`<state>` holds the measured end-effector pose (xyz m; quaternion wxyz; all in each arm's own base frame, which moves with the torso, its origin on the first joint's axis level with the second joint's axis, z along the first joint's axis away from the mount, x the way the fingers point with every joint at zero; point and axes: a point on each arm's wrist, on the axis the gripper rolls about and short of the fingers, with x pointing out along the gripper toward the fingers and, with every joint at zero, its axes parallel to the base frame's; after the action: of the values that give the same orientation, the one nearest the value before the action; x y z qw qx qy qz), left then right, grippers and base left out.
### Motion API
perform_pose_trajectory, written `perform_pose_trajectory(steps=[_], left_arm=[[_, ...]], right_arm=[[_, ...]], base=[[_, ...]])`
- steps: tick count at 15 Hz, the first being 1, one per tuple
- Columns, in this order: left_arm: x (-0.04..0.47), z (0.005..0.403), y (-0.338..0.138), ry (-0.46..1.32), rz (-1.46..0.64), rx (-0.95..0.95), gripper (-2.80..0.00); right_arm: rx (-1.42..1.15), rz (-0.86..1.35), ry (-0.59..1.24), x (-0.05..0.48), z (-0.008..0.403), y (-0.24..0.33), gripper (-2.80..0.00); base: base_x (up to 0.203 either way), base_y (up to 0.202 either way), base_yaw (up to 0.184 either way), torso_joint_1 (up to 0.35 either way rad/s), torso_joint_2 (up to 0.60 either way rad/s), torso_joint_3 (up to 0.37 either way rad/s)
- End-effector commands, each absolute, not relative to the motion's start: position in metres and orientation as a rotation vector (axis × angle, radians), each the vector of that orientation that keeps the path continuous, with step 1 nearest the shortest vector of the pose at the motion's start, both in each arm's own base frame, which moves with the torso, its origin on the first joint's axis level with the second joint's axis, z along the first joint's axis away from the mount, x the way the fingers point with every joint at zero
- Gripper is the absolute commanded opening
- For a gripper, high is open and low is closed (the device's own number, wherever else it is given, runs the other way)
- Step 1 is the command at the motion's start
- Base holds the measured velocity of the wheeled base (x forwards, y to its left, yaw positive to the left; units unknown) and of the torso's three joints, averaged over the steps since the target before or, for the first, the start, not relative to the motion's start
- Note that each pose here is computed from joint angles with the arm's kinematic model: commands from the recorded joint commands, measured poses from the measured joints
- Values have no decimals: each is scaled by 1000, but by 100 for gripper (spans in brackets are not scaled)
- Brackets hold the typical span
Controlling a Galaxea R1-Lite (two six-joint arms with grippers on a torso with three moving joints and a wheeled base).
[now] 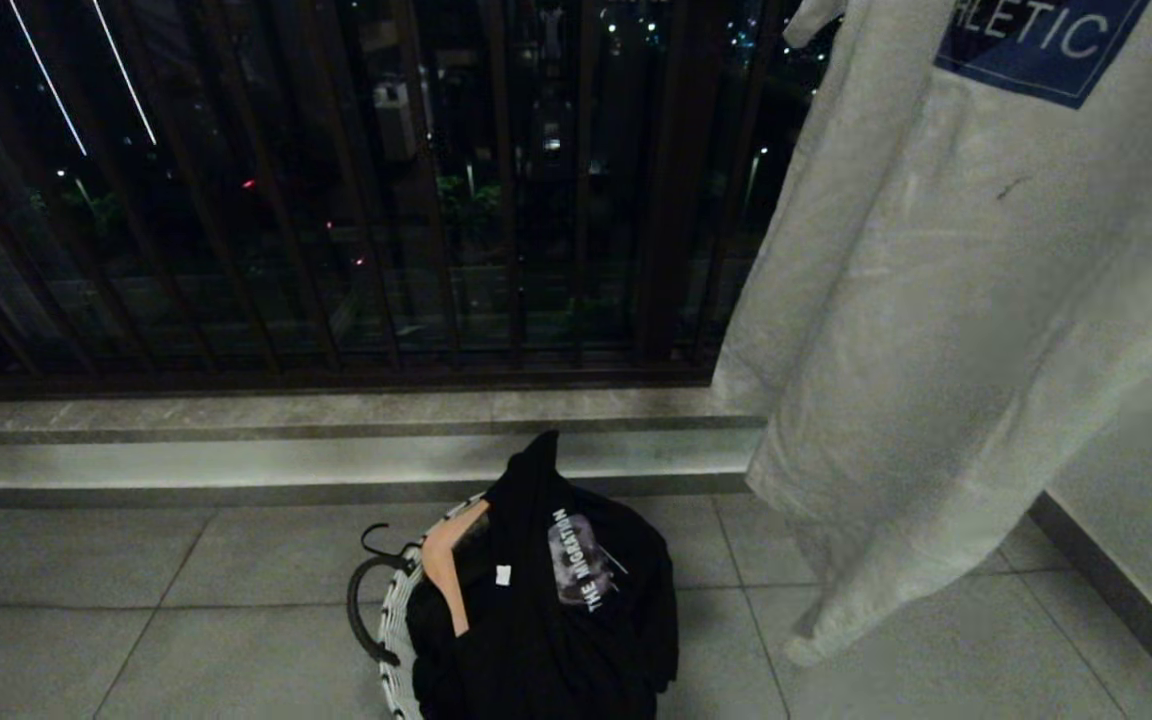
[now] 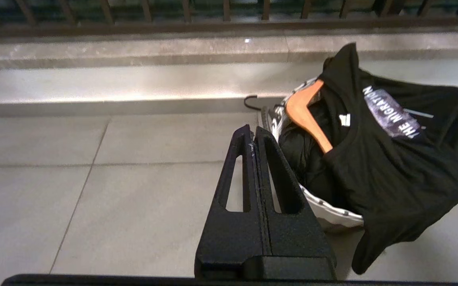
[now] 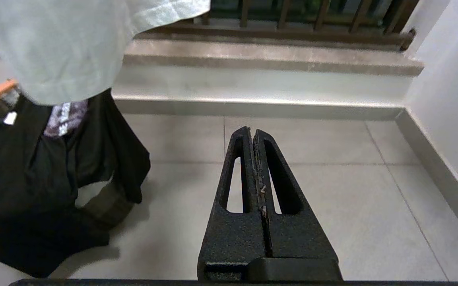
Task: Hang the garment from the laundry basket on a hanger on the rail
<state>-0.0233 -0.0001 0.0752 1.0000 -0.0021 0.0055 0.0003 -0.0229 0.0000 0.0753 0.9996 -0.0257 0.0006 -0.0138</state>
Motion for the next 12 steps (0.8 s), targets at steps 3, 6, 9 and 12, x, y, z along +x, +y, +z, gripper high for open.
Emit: perform_pose_trajectory(steps=[3,6,9,12], left_arm=[[-23,75,0,14,2,-5,-280],[-23,75,0,16,2,-4,-280],[-23,75,0,14,2,-5,-280],[-23,75,0,14,2,-5,-280]], right_arm=[[-52,-28,2,-23,75,0,-280],[-52,-28,2,-23,75,0,-280],[-52,-28,1,-23,75,0,-280],[-52,-28,2,-23,75,0,-280]], base=[[0,0,0,-3,5,-190],[0,0,0,6,4,-199],[0,0,0,2,7,-198],[0,0,0,4,2,-194]])
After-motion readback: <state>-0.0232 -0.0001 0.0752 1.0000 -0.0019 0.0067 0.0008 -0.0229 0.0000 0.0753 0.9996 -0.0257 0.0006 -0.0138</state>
